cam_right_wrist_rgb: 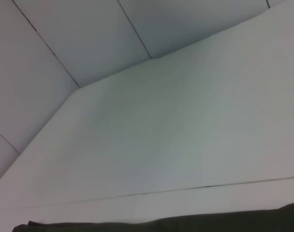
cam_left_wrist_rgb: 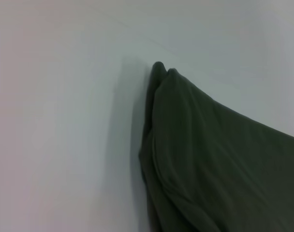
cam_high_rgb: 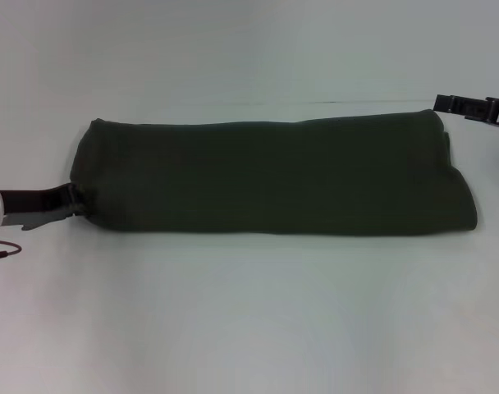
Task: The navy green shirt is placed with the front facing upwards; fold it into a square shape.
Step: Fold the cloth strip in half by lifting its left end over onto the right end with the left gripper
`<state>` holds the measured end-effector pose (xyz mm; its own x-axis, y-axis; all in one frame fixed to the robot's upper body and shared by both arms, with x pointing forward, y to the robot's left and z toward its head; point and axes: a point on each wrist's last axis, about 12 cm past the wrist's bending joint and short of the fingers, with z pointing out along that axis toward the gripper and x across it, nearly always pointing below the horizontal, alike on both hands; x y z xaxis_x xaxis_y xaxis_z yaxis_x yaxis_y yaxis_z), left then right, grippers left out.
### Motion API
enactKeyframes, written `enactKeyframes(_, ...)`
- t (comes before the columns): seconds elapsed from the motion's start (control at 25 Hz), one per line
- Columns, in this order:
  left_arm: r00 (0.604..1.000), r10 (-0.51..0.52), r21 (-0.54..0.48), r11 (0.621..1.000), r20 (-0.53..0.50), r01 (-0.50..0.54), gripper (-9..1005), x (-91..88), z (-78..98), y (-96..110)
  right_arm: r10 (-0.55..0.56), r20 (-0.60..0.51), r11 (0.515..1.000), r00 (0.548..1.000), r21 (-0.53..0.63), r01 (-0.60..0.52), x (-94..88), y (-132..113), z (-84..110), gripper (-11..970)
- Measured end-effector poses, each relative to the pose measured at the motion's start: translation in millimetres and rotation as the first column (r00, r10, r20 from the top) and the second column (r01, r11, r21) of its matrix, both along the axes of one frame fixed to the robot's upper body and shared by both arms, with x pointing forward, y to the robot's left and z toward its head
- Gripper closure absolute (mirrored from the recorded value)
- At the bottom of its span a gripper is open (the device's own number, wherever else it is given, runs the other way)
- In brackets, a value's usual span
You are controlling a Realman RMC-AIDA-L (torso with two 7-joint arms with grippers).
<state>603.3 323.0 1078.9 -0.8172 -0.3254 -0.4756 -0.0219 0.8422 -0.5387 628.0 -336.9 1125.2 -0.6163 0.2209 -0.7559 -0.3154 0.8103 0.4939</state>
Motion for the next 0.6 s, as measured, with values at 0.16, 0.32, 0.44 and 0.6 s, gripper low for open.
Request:
enactKeyframes(0.16, 1.0, 0.017, 0.004, 1.0, 0.007, -0.017, 901, -0.2, 0.1, 3, -0.004, -0.004, 1.0, 1.0, 0.003, 0.004, -1.2, 0, -1.8, 95)
enactKeyframes(0.32, 0.999, 0.039, 0.0, 0.999, 0.013, -0.039, 941, -2.2, -0.7, 8, -0.011, -0.008, 1.0, 1.0, 0.011, 0.011, -2.4, 1, -4.4, 95)
enactKeyframes(0.44, 0.998, 0.064, 0.004, 0.998, 0.024, -0.064, 946, -6.6, -0.9, 16, -0.01, -0.013, 1.0, 1.0, 0.016, 0.011, -3.1, 4, -7.3, 96)
enactKeyframes(0.6, 0.995, 0.091, 0.002, 0.996, 0.039, -0.091, 946, -17.3, -2.0, 27, -0.007, -0.019, 1.0, 1.0, 0.026, 0.007, -4.3, 10, -11.2, 97)
